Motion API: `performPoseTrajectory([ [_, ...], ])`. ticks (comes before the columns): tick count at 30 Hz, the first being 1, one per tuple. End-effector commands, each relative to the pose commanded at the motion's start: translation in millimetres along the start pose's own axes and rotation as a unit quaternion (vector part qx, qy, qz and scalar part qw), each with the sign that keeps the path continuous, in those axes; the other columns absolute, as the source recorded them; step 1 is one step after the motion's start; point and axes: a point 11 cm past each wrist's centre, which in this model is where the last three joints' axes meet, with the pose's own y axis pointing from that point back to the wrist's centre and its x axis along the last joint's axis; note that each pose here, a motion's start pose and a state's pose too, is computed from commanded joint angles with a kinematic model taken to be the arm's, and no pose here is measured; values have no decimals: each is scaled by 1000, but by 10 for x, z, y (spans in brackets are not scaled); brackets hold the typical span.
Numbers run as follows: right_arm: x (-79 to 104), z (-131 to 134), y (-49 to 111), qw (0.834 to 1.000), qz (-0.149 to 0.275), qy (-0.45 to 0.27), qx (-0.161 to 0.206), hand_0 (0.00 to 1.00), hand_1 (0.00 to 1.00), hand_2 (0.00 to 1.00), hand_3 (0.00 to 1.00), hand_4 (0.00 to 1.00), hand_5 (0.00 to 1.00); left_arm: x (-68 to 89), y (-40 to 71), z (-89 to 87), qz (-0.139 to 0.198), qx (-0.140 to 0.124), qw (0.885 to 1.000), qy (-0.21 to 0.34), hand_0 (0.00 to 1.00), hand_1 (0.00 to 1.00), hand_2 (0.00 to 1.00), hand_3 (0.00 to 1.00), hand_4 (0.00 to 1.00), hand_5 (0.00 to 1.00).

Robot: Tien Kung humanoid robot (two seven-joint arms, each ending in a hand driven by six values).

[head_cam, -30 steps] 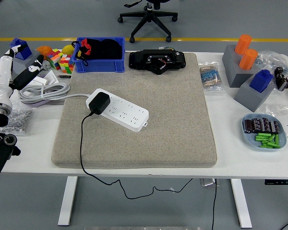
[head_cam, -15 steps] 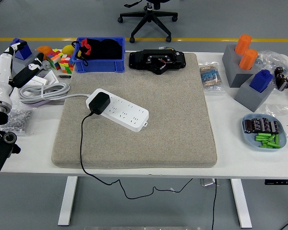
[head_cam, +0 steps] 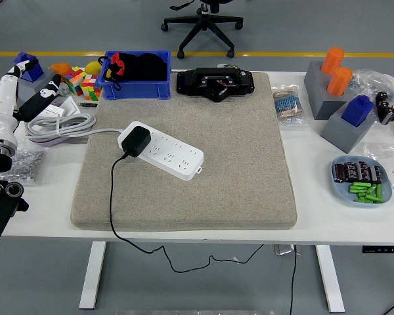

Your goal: Press the white button,pick up the black plug,place it near the board,insert it into the board

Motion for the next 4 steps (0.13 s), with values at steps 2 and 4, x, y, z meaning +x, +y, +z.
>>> performPoseTrajectory([
  [2, -2, 5, 0, 1000, 1, -1, -2, 627, 603, 602, 585, 655, 400, 4, 1, 0, 0, 0, 1000, 1, 998, 969, 902, 859, 759, 677],
  [4, -8, 10, 0, 1000, 0, -1, -2, 627, 603, 602, 585, 655, 400, 10, 5, -10, 1, 1, 1000, 2, 998, 969, 902, 859, 759, 677],
])
